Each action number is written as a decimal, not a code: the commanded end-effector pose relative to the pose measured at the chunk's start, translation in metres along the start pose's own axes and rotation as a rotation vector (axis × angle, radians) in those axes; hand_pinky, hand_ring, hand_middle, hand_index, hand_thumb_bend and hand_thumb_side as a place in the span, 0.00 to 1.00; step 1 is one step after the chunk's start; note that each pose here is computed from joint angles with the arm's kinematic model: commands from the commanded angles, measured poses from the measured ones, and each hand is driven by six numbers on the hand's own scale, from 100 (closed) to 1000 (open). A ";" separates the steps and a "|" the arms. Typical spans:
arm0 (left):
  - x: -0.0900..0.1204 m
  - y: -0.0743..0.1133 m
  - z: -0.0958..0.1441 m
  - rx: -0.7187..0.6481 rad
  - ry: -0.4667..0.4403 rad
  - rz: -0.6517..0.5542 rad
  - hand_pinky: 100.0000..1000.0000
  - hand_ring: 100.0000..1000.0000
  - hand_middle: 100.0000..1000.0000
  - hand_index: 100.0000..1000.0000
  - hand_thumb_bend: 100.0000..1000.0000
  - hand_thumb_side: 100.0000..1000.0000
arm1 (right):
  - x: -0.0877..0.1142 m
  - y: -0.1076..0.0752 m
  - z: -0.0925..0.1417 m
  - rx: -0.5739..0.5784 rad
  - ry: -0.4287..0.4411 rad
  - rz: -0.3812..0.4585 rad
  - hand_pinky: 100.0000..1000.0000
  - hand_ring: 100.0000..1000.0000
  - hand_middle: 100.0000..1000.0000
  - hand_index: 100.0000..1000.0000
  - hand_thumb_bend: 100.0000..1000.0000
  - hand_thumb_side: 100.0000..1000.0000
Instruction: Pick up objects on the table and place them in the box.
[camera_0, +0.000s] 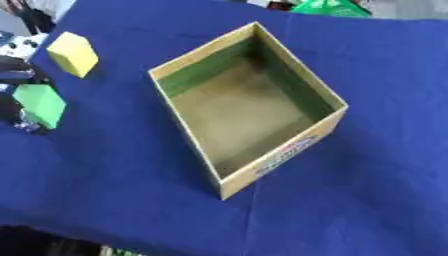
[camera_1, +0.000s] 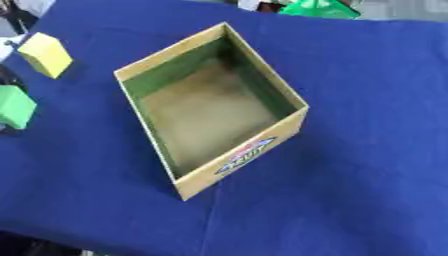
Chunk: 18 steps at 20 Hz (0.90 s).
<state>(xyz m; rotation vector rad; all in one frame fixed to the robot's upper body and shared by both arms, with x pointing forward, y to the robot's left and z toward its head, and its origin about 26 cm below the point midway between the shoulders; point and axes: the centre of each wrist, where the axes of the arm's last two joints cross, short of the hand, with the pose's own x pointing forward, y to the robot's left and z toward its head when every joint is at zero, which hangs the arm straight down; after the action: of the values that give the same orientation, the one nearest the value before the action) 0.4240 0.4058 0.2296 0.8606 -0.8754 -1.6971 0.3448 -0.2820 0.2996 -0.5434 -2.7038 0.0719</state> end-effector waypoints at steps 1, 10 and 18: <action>-0.006 0.015 0.015 0.061 0.006 0.001 0.66 0.69 0.67 0.78 0.41 0.19 | 0.004 -0.004 -0.005 -0.006 -0.021 0.001 0.79 0.82 0.61 0.82 0.17 1.00; 0.019 0.051 0.054 0.205 -0.065 -0.080 0.65 0.67 0.66 0.78 0.29 0.14 | 0.003 -0.006 -0.004 -0.004 -0.016 0.011 0.79 0.82 0.60 0.82 0.17 1.00; 0.087 0.098 0.081 0.416 -0.279 -0.230 0.62 0.65 0.62 0.77 0.25 0.14 | 0.004 -0.005 -0.005 -0.001 -0.024 0.009 0.79 0.82 0.61 0.82 0.17 1.00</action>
<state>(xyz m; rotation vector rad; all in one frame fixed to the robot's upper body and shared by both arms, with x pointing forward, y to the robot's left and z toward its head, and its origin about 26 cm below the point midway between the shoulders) 0.3845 0.3187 0.3261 1.0082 -1.3439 -1.8723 0.3452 -0.2833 0.2963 -0.5454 -2.6922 0.0725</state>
